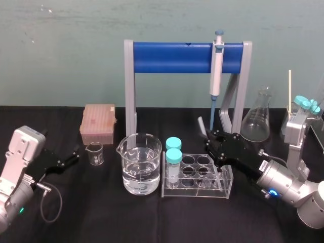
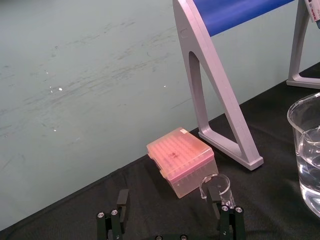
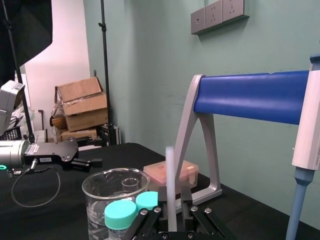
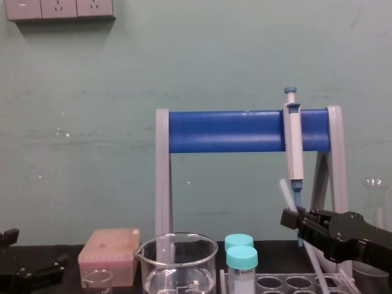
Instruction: Pick up the stirring rod with one hand, then place it down.
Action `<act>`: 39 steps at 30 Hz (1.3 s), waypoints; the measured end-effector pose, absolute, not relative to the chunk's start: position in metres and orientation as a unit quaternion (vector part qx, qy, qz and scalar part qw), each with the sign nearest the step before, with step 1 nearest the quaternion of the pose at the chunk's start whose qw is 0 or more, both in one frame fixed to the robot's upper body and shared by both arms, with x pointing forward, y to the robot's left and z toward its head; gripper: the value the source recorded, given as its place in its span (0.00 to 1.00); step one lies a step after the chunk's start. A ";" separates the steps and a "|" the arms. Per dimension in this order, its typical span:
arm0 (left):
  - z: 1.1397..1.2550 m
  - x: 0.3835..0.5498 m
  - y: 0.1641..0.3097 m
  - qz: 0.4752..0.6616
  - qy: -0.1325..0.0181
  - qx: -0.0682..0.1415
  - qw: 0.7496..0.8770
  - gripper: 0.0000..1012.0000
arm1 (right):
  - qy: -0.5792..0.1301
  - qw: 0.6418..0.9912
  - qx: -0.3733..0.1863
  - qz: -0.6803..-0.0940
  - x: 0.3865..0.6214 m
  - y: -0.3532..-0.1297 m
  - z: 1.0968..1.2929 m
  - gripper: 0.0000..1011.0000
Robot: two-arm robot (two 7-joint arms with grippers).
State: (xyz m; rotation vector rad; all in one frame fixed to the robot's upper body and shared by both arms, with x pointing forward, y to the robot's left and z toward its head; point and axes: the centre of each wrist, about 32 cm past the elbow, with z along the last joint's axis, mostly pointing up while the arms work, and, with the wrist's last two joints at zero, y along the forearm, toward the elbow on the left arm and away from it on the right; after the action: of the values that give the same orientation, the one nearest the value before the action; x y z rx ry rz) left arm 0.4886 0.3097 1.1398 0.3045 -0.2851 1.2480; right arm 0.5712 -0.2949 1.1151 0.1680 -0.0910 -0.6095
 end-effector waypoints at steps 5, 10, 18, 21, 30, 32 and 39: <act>1.140 0.489 0.310 0.580 -0.132 0.141 0.791 0.99 | -0.045 0.949 0.083 -0.300 0.571 -0.295 1.115 0.32; 1.140 0.489 0.310 0.580 -0.132 0.141 0.791 0.99 | -0.045 0.949 0.083 -0.300 0.571 -0.295 1.115 0.45; 1.140 0.489 0.310 0.580 -0.132 0.141 0.791 0.99 | -0.045 0.949 0.083 -0.300 0.571 -0.295 1.115 0.72; 1.140 0.489 0.310 0.580 -0.132 0.142 0.791 0.99 | -0.045 0.949 0.083 -0.300 0.571 -0.295 1.115 0.80; 1.140 0.489 0.310 0.580 -0.132 0.141 0.791 0.99 | -0.069 0.944 0.098 -0.308 0.569 -0.295 1.130 0.99; 1.140 0.489 0.310 0.580 -0.132 0.141 0.791 0.99 | -0.077 0.941 0.104 -0.314 0.568 -0.295 1.134 0.99; 1.140 0.489 0.310 0.580 -0.132 0.142 0.791 0.99 | -0.117 0.896 0.127 -0.409 0.557 -0.305 1.158 0.99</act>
State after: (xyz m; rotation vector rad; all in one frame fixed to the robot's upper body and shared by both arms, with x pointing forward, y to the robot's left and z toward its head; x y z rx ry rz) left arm 0.4886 0.3097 1.1398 0.3045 -0.2850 1.2480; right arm 0.5566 -0.3047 1.1575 0.2642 -0.2420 -0.8484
